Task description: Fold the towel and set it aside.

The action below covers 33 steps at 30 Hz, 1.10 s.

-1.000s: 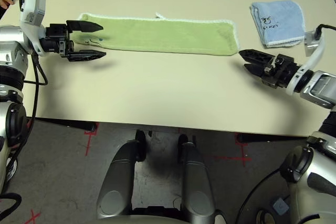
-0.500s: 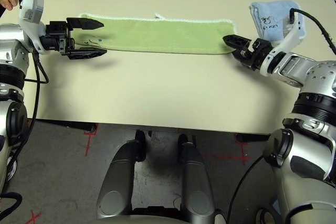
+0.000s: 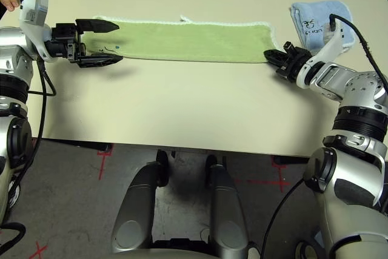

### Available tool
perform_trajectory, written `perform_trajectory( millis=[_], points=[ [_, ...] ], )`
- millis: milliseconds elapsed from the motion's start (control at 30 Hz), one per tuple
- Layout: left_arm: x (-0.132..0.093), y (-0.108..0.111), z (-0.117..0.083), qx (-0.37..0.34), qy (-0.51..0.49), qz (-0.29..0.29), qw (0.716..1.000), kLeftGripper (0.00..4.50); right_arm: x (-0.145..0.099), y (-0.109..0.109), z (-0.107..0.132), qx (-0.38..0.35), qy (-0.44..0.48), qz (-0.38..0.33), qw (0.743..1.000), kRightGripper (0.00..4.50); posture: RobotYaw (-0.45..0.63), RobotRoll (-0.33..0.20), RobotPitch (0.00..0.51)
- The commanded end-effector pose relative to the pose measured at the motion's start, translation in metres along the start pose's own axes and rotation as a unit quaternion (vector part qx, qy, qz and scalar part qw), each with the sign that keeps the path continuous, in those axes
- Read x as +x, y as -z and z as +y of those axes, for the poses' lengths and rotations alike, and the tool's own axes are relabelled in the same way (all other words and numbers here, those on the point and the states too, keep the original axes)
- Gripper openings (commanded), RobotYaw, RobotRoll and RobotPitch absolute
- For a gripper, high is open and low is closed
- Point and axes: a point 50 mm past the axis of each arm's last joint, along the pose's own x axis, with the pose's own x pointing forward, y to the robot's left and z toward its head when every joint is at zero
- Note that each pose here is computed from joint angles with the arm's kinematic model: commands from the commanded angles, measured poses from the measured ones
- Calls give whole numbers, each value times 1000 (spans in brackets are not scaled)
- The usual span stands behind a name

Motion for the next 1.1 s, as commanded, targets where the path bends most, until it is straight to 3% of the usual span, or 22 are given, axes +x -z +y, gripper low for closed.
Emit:
perform_trajectory(
  millis=[33, 200, 767, 900, 1100],
  points=[
    [-1, 7, 0, -20, -23, -8, 999, 4500, -7, -4, -8, -26, 6, -27, 999, 39, 37, 0, 371],
    [0, 9, 0, -23, -36, -10, 999, 4500, -9, -6, -4, -109, -36, -13, 993, 39, 49, 0, 371],
    [22, 13, 4, -13, -55, 4, 998, 4500, -10, -15, -5, -143, -61, -11, 988, 39, 46, 0, 360],
    [20, 11, 4, -10, -41, 10, 999, 4500, -15, -25, 2, -186, -95, -18, 978, 39, 41, 0, 356],
    [18, 11, 0, -6, -6, 20, 1000, 4500, -21, -28, 20, -296, -184, -18, 937, 39, 24, 0, 354]
  ],
)
